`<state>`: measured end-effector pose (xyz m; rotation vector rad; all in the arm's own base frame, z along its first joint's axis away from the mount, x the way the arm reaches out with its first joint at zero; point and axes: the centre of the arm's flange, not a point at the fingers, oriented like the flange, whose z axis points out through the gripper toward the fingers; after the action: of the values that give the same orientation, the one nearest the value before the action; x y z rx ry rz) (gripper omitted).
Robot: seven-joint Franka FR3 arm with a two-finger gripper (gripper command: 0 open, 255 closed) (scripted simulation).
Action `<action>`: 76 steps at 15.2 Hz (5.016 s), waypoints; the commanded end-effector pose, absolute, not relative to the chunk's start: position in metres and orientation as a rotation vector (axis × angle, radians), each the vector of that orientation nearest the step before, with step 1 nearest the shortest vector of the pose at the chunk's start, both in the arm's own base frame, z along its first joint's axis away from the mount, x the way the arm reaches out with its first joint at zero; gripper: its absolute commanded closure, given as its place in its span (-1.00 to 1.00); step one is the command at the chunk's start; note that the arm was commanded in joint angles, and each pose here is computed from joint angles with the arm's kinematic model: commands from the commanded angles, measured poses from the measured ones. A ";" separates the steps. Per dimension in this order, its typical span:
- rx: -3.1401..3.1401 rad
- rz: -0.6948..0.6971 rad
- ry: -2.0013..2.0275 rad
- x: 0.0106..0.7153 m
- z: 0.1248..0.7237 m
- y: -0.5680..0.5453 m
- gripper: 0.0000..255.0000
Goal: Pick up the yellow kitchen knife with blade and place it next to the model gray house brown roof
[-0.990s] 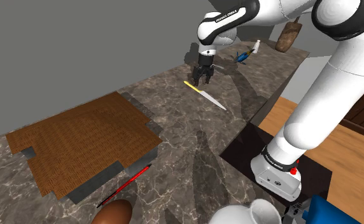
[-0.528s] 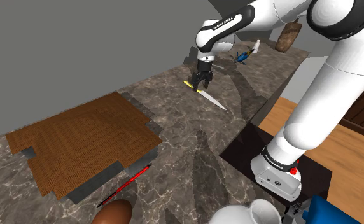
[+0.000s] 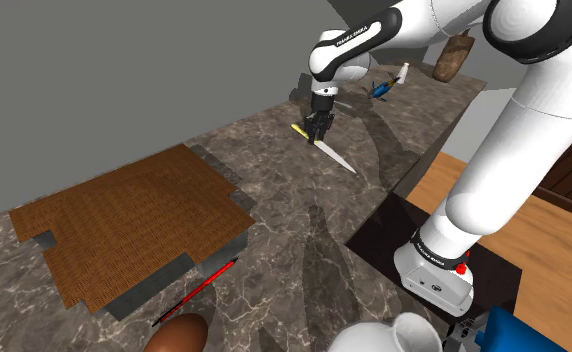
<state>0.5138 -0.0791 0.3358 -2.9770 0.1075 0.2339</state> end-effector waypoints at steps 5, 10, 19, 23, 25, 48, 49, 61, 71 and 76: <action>-2.967 0.245 0.103 0.513 0.329 -0.075 1.00; -2.968 0.245 0.103 0.514 0.348 -0.074 1.00; -2.968 0.245 0.103 0.514 0.395 -0.074 1.00; -2.968 0.245 0.103 0.514 0.417 -0.074 1.00; -2.968 0.245 0.103 0.514 0.427 -0.074 1.00; -2.968 0.245 0.103 0.514 0.549 -0.074 1.00; -2.968 0.245 0.103 0.514 0.554 -0.074 1.00; -2.968 0.245 0.103 0.435 0.555 0.048 1.00; -2.968 0.245 0.103 0.365 0.550 0.156 1.00; -2.968 0.245 0.103 0.365 0.523 0.156 1.00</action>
<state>0.3661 0.1563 0.5284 -2.9676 0.1028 0.2454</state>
